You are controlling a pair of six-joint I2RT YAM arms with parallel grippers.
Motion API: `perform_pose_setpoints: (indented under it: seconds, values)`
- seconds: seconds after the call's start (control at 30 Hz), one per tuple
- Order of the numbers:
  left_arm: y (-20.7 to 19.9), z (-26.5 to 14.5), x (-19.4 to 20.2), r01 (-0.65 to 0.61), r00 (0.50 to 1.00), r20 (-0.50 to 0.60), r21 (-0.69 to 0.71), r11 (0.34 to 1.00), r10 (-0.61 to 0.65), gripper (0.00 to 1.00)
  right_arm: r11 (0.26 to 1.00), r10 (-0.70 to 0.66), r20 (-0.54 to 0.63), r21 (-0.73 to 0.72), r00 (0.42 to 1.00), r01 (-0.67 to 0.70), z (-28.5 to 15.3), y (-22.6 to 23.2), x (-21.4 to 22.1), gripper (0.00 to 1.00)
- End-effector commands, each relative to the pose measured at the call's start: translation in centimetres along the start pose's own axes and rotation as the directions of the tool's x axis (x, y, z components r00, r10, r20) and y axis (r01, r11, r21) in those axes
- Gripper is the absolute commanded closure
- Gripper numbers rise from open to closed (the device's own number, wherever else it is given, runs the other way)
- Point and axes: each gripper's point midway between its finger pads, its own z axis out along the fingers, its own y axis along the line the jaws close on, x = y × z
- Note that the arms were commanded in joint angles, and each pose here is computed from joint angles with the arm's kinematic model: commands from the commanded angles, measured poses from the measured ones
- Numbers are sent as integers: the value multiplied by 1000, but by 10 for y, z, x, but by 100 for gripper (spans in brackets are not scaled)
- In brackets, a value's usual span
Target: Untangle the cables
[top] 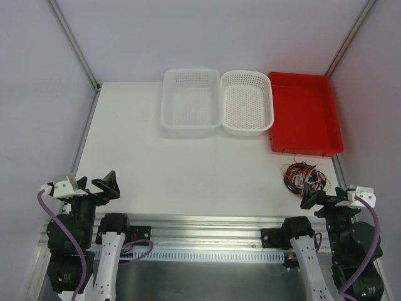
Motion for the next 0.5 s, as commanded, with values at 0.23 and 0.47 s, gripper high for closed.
perform_pose_setpoints:
  seconds: [0.23,0.47]
  values:
    - [-5,-28,-13,95,981,162,66,993,-105,1,999,27,174,-41,984,-20,-34,-2,-14,3]
    - [-17,-6,2,166,984,49,88,982,-170,1,996,28,53,-85,998,-23,-19,12,-18,3]
